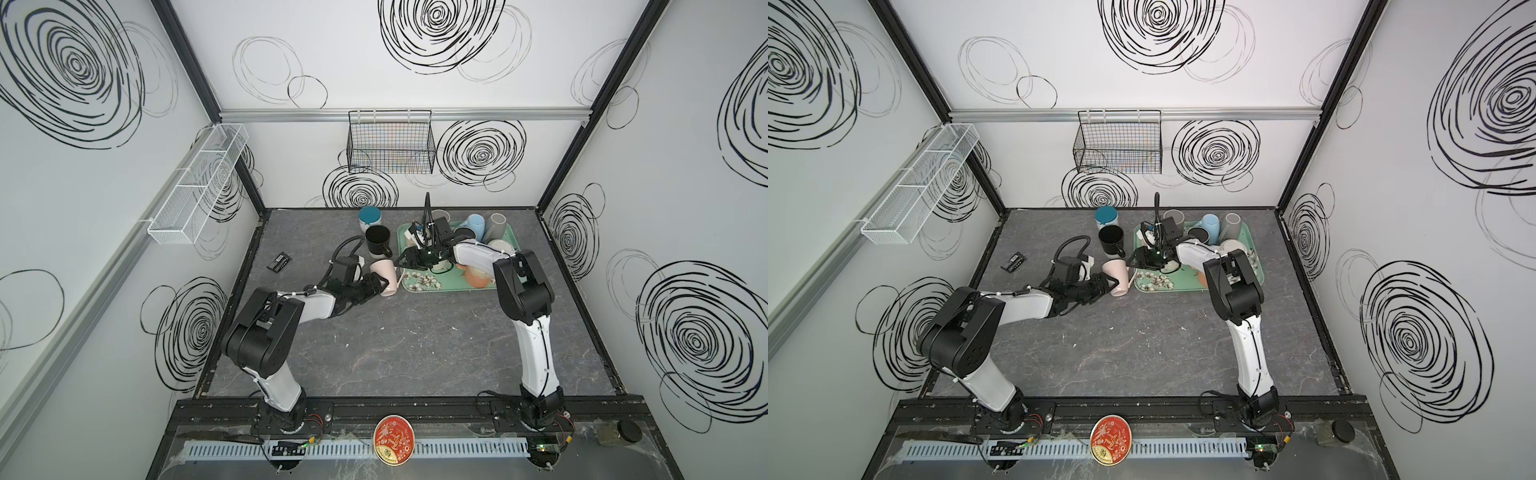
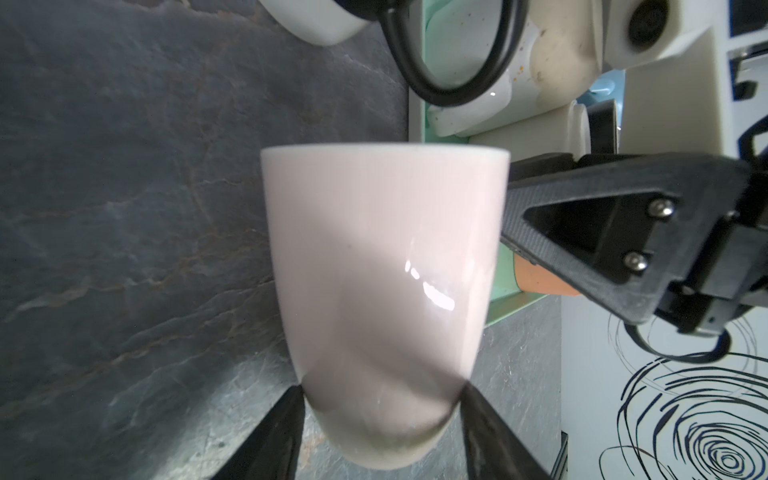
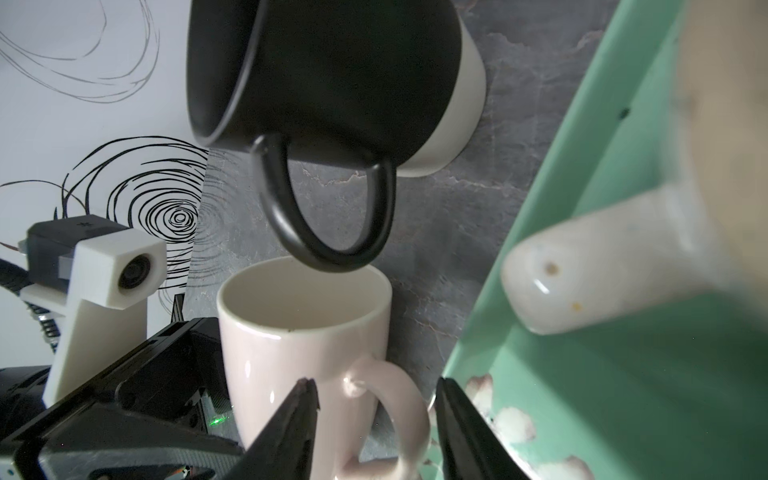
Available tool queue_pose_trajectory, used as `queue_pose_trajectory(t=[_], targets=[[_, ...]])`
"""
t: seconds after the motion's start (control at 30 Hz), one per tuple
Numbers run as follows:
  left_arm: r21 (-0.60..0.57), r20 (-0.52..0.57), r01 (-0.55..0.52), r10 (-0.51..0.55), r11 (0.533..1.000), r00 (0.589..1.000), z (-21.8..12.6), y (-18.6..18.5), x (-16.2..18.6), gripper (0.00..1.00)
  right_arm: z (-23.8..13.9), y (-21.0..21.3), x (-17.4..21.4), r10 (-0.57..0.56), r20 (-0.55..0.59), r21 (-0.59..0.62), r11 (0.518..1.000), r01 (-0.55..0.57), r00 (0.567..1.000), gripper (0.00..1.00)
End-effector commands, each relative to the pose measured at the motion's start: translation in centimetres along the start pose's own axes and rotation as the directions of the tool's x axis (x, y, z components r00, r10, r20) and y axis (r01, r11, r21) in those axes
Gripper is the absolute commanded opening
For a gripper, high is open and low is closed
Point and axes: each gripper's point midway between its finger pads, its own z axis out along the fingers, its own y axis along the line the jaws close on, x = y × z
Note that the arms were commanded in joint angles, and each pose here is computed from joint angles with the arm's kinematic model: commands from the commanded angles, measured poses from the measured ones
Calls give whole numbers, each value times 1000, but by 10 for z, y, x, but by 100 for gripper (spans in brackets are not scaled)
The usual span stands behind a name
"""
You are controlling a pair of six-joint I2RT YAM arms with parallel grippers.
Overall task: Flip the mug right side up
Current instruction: 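Hold the pink mug upright beside the tray with both grippers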
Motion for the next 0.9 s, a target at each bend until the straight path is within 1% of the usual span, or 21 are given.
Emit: queue_pose_trajectory(t=[0.0,0.1,0.37,0.6,0.77,0.83,0.87], targets=[[-231,-112,67,-95,971,989,2,68,39,60,5,7,3,-12,-34,-57,998,10,999,49],[-233,-119,61,-91,971,989,2,69,40,60,6,14,7,-16,-50,-101,995,11,999,46],[-251,-124,42,-75,967,989,0,71,38,60,1,26,16,-30,-89,-152,988,16,996,31],[-258,-126,28,-62,966,990,-2,70,36,60,-1,34,27,-61,-125,-160,986,40,990,16],[-255,-125,23,-56,967,991,-4,68,35,60,-4,43,31,-100,-134,-150,986,80,986,3],[-254,-122,21,-53,967,991,-4,67,34,61,-6,47,32,-112,-136,-152,984,91,984,0],[-256,-121,20,-53,967,991,-5,67,33,61,-6,49,33,-116,-139,-153,984,94,983,0]])
